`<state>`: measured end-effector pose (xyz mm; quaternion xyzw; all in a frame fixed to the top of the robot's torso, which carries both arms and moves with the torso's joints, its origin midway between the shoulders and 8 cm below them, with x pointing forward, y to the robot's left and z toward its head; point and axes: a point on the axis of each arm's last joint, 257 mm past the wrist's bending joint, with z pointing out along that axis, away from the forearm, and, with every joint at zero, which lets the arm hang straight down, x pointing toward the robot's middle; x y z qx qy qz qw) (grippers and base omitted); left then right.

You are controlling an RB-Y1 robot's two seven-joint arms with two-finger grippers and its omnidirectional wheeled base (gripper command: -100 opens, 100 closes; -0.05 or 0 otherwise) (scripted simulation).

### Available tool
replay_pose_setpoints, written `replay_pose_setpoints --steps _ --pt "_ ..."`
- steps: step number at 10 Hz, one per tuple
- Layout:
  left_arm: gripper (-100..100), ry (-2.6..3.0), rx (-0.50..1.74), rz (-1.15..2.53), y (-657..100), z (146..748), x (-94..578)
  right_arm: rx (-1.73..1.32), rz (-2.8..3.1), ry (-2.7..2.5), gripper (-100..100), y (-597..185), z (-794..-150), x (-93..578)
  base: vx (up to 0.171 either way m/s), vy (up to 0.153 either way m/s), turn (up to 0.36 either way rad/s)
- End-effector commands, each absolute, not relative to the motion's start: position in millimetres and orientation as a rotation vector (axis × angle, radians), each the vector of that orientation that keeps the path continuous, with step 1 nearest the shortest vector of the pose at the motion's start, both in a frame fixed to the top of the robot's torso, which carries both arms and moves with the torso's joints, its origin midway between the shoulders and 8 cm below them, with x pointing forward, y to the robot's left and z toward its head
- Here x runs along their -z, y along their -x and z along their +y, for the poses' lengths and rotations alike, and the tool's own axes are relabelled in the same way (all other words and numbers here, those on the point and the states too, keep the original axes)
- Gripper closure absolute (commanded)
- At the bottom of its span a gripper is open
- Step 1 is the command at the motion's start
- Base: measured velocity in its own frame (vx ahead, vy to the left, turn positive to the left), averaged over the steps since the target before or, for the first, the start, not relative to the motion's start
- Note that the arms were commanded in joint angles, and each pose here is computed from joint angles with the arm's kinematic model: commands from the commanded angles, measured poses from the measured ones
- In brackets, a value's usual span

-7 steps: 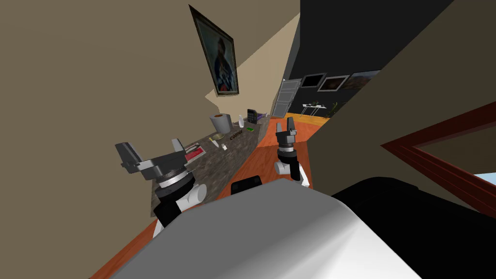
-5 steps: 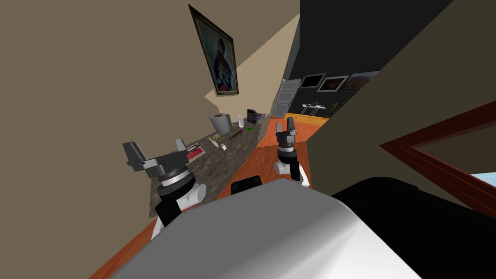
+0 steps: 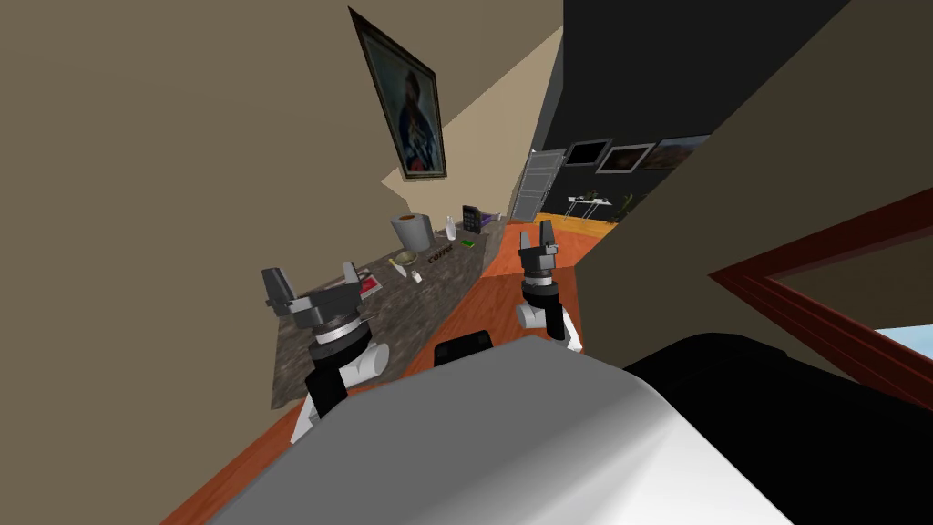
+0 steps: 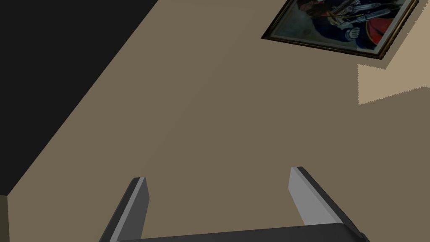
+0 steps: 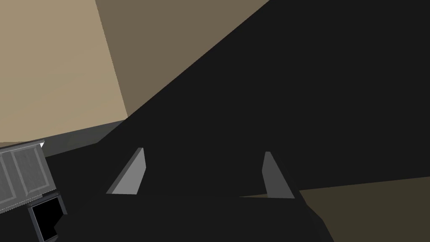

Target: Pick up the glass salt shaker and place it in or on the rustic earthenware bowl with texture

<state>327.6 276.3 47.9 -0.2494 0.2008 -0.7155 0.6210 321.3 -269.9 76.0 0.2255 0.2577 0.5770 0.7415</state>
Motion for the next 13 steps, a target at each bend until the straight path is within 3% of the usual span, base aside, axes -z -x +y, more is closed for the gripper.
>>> replay_pose_setpoints --steps 1,13 --pt "-100 0.589 1.668 0.458 -334.5 278.1 -40.2 -1.265 0.565 -0.494 0 -321.3 -269.9 -76.0 -0.011 -0.067 0.013" --pt "-100 0.814 1.826 0.401 -381.2 305.6 33.4 -1.265 0.565 -0.494 0 -321.3 -269.9 -76.0 0.019 -0.076 0.027"
